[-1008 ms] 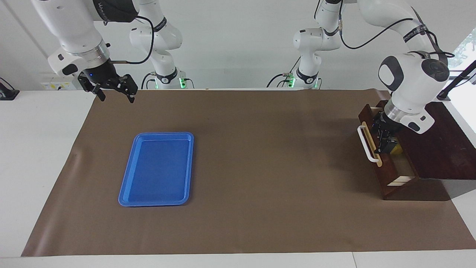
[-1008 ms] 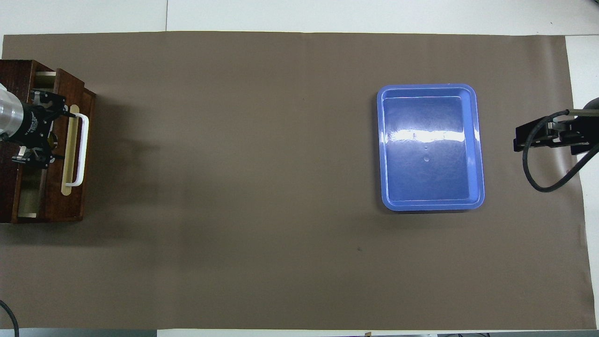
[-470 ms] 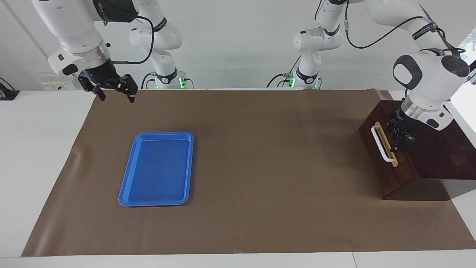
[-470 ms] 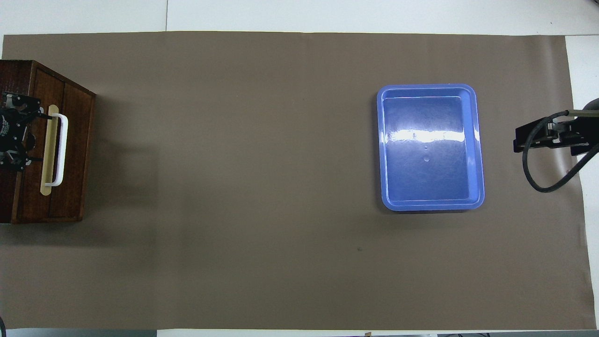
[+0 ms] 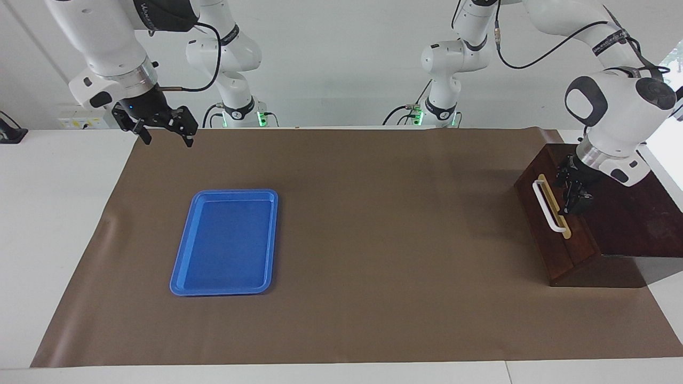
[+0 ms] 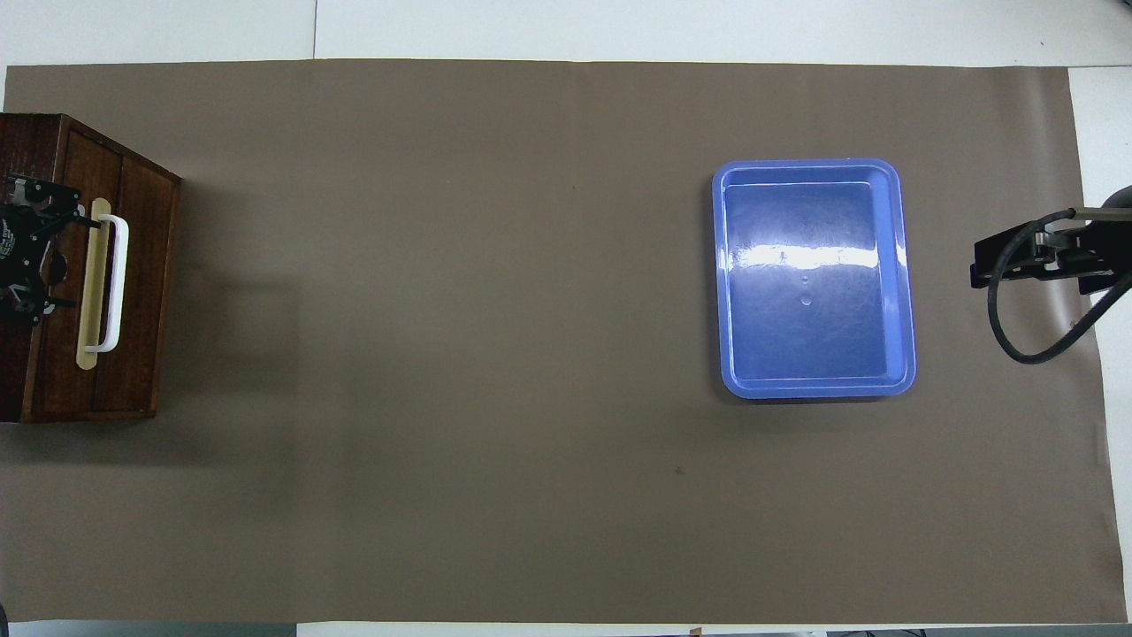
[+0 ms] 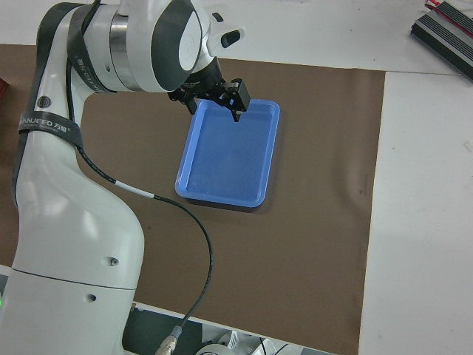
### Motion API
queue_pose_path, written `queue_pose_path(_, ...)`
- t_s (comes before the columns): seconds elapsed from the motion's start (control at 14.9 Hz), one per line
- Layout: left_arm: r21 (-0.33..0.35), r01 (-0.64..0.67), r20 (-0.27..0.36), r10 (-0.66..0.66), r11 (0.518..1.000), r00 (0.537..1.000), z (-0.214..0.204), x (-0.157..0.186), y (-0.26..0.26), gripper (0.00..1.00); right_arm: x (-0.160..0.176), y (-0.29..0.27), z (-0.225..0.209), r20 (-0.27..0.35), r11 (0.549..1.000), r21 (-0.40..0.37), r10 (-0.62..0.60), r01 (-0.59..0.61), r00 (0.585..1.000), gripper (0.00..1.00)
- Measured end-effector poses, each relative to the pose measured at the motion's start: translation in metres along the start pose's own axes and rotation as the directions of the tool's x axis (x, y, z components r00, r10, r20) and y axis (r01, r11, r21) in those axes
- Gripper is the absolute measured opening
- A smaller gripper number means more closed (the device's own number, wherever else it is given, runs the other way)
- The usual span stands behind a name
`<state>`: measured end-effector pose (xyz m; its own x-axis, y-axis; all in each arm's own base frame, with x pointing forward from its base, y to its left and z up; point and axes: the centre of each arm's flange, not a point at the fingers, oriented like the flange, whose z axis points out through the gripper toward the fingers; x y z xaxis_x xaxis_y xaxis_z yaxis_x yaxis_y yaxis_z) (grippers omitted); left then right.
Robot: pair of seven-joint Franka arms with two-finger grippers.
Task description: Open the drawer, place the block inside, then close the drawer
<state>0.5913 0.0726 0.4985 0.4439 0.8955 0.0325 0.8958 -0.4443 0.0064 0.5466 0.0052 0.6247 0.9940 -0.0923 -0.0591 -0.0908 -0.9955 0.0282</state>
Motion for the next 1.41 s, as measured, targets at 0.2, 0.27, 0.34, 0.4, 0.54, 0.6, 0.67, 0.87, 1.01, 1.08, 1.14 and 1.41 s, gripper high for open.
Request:
queue_pose_path(0.2, 0.013, -0.18, 0.019, 0.18, 0.984, 0.983, -0.032, -0.019, -0.01, 1.0, 0.0, 0.0, -0.001, -0.001, 1.0, 0.0, 0.0, 0.0, 1.0, 1.0)
queue_pose_path(0.27, 0.019, -0.241, 0.029, 0.241, 0.97, 0.97, -0.04, -0.026, -0.014, 1.0, 0.0, 0.0, -0.001, -0.001, 1.0, 0.0, 0.0, 0.0, 1.0, 1.0)
queue_pose_path(0.34, 0.025, -0.301, 0.04, 0.3, 0.953, 0.953, -0.048, -0.032, -0.018, 1.0, 0.0, 0.0, -0.001, -0.002, 1.0, 0.0, 0.0, 0.0, 1.0, 1.0)
queue_pose_path(0.4, 0.028, -0.361, 0.051, 0.359, 0.932, 0.932, -0.056, -0.039, -0.022, 1.0, -0.001, 0.0, -0.001, -0.002, 1.0, 0.0, 0.0, 0.0, 1.0, 1.0)
queue_pose_path(0.54, 0.031, -0.473, 0.072, 0.47, 0.881, 0.88, -0.071, -0.057, -0.029, 1.0, -0.001, 0.0, -0.001, -0.002, 1.0, 0.0, 0.0, 0.0, 1.0, 1.0)
queue_pose_path(0.6, 0.031, -0.54, 0.085, 0.536, 0.841, 0.84, -0.076, -0.065, -0.03, 1.0, -0.001, 0.0, -0.001, -0.002, 1.0, 0.0, 0.0, 0.0, 1.0, 1.0)
queue_pose_path(0.67, 0.026, -0.611, 0.092, 0.607, 0.791, 0.79, -0.079, -0.071, -0.03, 1.0, -0.001, 0.0, -0.001, -0.002, 1.0, 0.0, 0.0, 0.0, 1.0, 1.0)
queue_pose_path(0.87, 0.011, -0.735, 0.112, 0.73, 0.678, 0.674, -0.074, -0.077, -0.028, 1.0, -0.001, 0.0, -0.001, -0.002, 1.0, 0.0, 0.0, 0.0, 1.0, 1.0)
queue_pose_path(1.01, 0.004, -0.802, 0.124, 0.795, 0.598, 0.594, -0.071, -0.088, -0.022, 1.0, -0.001, 0.0, -0.001, -0.002, 1.0, 0.0, 0.0, 0.0, 1.0, 1.0)
queue_pose_path(1.08, 0.001, -0.833, 0.133, 0.825, 0.554, 0.549, -0.07, -0.094, -0.02, 1.0, -0.001, 0.0, -0.001, -0.002, 1.0, 0.0, 0.0, 0.0, 1.0, 1.0)
queue_pose_path(1.14, -0.002, -0.856, 0.146, 0.847, 0.517, 0.512, -0.071, -0.097, -0.019, 1.0, -0.001, 0.0, -0.001, -0.002, 1.0, 0.0, 0.0, 0.0, 1.0, 1.0)
queue_pose_path(1.41, -0.009, -0.885, 0.179, 0.872, 0.465, 0.456, -0.076, -0.096, -0.01, 1.0, -0.001, 0.0, -0.001, -0.002, 1.0, 0.0, 0.0, 0.0, 1.0, 1.0)
